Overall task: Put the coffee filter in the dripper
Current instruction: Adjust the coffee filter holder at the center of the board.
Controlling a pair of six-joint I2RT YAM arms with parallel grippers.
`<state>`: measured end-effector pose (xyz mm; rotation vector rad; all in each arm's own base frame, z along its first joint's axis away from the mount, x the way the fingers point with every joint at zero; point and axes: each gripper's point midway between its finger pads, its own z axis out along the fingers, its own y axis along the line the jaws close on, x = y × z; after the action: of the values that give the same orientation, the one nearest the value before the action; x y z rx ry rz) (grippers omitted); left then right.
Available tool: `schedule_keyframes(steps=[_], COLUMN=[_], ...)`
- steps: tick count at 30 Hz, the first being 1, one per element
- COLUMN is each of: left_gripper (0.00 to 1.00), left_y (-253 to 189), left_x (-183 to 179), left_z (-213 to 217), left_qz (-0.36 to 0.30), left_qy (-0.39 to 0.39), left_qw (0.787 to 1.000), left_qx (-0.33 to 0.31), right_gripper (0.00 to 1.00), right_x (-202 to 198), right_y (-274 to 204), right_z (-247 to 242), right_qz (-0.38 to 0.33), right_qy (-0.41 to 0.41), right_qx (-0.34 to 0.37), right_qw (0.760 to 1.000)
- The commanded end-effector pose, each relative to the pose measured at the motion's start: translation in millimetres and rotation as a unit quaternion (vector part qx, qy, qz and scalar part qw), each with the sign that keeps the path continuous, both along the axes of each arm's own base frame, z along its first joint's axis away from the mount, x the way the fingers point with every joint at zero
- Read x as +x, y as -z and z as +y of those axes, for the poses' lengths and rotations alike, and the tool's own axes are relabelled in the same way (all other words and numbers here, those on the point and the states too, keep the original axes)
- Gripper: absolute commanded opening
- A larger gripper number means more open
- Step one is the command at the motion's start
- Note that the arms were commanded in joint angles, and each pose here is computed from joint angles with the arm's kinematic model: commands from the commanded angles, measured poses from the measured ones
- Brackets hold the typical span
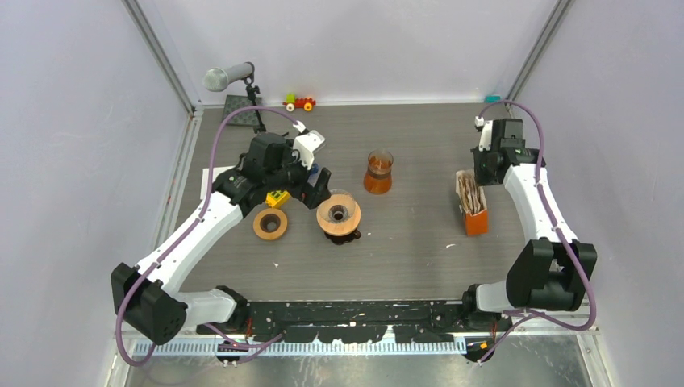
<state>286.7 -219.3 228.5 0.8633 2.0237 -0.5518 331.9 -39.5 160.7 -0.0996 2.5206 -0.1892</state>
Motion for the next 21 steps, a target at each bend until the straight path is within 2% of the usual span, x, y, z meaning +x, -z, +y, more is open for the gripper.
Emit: schedule_keyframes(steps=[1, 6, 9, 16, 21], left_gripper=[0.98, 0.98, 0.98, 0.98, 0.98], left_y=[-28, -25, -24, -23, -23], left_x=[4, 4, 4, 2, 3], left_z=[-8, -9, -10, -11, -11], left_qz=[-0.025, -0.021, -0.017, -0.015, -0.015], left_qy=[0.007, 0.009, 0.01, 0.013, 0.013], left_qw=[0.999, 0.999, 0.999, 0.999, 0.999], left_qx=[-0.032, -0.033, -0.035, -0.036, -0.036], right_gripper=[0.01, 0.01, 0.04, 0.22, 0.36], right_x=[10, 8, 8, 8, 11], right_y=[11, 24, 24, 19, -5], right_z=[17, 14, 8, 4, 4], right_qz=[-0.016, -0.003, -0.001, -0.004, -0.03], right_qy=[-0.022, -0.023, -0.017, -0.017, -0.026], right_qx=[0.079, 0.081, 0.081, 0.085, 0.079], right_qw=[0.997, 0.996, 0.997, 0.996, 0.996])
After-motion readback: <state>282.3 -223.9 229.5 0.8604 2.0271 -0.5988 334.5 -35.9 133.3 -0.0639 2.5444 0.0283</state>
